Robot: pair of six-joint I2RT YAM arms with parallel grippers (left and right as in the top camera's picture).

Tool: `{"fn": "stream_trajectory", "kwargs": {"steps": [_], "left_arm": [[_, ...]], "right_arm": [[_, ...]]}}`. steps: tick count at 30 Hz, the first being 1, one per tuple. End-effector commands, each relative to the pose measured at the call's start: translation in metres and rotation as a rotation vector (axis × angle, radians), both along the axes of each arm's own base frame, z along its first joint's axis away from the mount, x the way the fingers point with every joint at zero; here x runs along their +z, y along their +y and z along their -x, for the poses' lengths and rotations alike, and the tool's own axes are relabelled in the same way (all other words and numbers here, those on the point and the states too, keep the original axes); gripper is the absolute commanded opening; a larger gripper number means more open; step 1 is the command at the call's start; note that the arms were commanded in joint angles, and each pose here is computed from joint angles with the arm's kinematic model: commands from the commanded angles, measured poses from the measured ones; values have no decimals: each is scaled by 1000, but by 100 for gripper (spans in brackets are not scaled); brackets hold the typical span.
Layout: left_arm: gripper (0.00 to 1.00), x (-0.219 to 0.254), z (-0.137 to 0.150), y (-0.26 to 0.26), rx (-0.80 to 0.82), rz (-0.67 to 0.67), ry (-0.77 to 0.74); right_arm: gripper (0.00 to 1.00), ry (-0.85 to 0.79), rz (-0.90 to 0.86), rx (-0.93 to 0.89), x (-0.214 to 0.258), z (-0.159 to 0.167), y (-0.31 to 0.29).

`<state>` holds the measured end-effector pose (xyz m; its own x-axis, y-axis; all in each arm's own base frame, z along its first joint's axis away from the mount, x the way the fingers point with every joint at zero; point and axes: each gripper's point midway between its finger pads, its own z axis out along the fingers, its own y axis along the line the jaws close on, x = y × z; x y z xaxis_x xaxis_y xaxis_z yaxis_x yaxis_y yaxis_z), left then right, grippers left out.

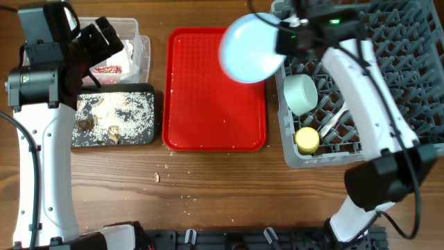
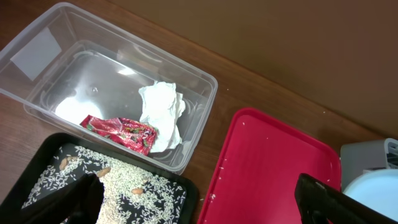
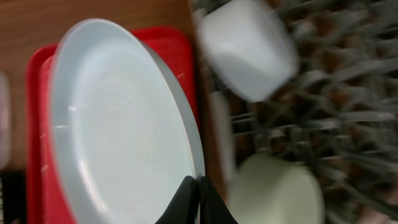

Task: Sort waste into correct bins and load items into the dishwasher rack
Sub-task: 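Lift the light-blue plate and carry it over the dish rack, then stand the light-blue plate upright in the rack slots and release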

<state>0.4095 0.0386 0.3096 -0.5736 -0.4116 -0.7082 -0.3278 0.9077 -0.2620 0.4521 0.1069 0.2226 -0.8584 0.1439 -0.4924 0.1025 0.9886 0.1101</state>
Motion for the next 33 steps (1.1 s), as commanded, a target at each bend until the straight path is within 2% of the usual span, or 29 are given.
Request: {"fn": "stream_trajectory", "kwargs": {"steps": [1,7,13,17,22,25,33], "left_arm": [[100,2,-2,1,-7,-2,-5],[100,2,-2,1,-7,-2,-5],[100,2,-2,1,-7,-2,-5],[100,2,-2,1,-7,-2,-5],[100,2,-2,1,-7,-2,-5],[100,2,-2,1,-7,-2,-5],[100,2,-2,1,-7,-2,-5]], "right_arm": [[5,-51,181,-69,23,3,-47],[4,-11,340,-203,41,32,-106],[4,-103,399,-301,90,61,-143],[4,-91,546,-204,111,77,-162],[4,-14,623,-124,101,79,-178],[4,7,626,-136,94,76,-185],[4,154,715,-7,53,51,-201]]}}
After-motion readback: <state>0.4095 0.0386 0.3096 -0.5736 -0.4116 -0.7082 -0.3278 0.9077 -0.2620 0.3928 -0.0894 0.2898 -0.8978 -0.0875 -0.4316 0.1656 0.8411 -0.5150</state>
